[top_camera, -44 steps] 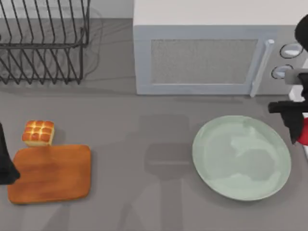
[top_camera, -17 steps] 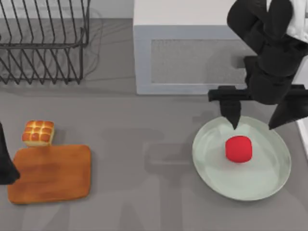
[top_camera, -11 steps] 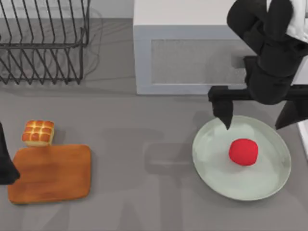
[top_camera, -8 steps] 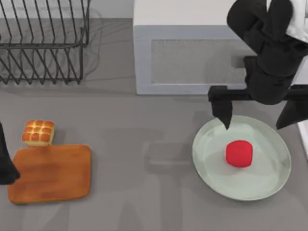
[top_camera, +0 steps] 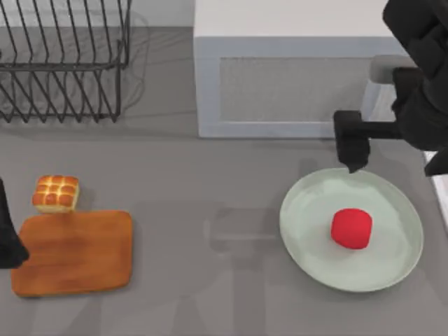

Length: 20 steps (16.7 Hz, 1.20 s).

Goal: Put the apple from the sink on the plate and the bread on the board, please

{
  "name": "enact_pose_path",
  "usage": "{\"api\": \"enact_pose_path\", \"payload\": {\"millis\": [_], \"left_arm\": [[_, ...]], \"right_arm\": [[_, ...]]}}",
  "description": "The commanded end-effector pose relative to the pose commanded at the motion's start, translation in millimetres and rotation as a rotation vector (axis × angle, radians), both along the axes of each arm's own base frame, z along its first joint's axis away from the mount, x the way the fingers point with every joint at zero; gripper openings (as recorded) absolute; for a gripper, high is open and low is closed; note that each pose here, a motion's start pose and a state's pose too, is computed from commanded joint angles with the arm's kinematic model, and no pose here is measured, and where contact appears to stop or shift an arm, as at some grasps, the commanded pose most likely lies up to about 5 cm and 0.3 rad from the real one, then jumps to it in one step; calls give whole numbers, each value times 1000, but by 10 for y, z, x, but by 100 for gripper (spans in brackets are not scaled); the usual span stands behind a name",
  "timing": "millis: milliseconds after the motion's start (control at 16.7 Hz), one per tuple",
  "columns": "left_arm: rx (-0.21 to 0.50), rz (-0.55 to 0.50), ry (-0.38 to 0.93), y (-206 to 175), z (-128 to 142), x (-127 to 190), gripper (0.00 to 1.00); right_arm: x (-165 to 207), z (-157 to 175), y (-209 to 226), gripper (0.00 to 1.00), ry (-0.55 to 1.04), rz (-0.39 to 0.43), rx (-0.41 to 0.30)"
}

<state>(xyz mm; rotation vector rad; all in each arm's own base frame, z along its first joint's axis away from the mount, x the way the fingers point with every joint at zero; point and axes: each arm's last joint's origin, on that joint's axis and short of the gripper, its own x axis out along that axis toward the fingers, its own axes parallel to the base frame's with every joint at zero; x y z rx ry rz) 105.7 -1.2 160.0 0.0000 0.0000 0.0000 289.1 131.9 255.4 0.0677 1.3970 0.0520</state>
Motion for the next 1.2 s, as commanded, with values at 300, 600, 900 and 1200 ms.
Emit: {"api": "enact_pose_path", "payload": {"millis": [300,600,900,1200], "left_arm": [[0,0,0,0,0,0,100],[0,0,0,0,0,0,100],[0,0,0,0,0,0,100],[0,0,0,0,0,0,100]], "right_arm": [[-620,193,-554,100,-339,-3,91],[-1345,-18,-1014,100,-775,-16,110],[-1758,-551,-1239,100,-1165,-36,32],[-1832,-923,-1323,100,-1376,-50,-57]]}}
